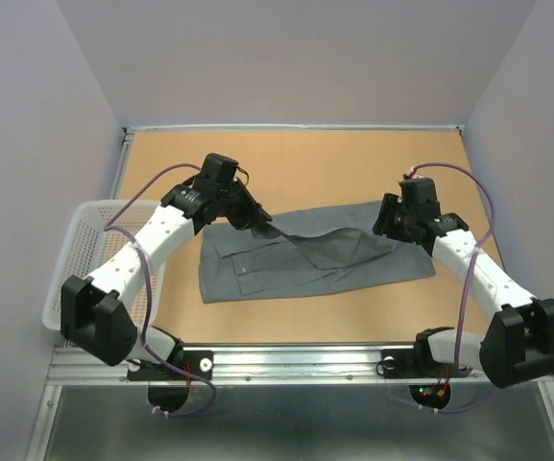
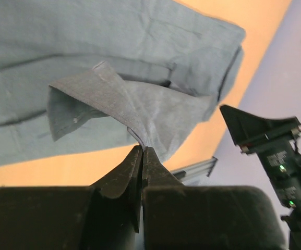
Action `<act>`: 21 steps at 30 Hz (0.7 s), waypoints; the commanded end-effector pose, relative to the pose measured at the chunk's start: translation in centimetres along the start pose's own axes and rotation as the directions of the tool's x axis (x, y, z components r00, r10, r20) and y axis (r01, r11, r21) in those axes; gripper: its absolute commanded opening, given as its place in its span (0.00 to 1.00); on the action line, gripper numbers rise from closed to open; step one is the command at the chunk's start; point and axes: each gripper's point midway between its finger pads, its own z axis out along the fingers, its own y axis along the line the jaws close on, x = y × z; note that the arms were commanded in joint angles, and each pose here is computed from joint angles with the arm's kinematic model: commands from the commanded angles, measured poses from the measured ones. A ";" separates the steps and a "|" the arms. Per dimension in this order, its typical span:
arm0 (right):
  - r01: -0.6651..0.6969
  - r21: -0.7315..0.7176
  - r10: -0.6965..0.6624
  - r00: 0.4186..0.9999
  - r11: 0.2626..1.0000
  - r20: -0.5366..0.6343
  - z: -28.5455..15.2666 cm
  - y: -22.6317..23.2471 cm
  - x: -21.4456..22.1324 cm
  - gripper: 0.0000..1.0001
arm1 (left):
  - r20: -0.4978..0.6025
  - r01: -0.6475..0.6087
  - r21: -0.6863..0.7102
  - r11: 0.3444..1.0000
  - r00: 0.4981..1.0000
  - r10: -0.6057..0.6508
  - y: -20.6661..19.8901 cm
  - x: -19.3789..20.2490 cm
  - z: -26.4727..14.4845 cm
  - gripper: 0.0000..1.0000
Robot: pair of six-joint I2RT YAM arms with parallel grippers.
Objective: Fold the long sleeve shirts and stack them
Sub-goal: Fold the shirt
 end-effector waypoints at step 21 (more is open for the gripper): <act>-0.010 -0.126 0.028 0.990 0.992 0.139 -3.6 1.8 -2.5 0.57 | 0.110 0.379 0.064 0.923 0.917 -0.384 -1.3 4.8 -2.2 0.10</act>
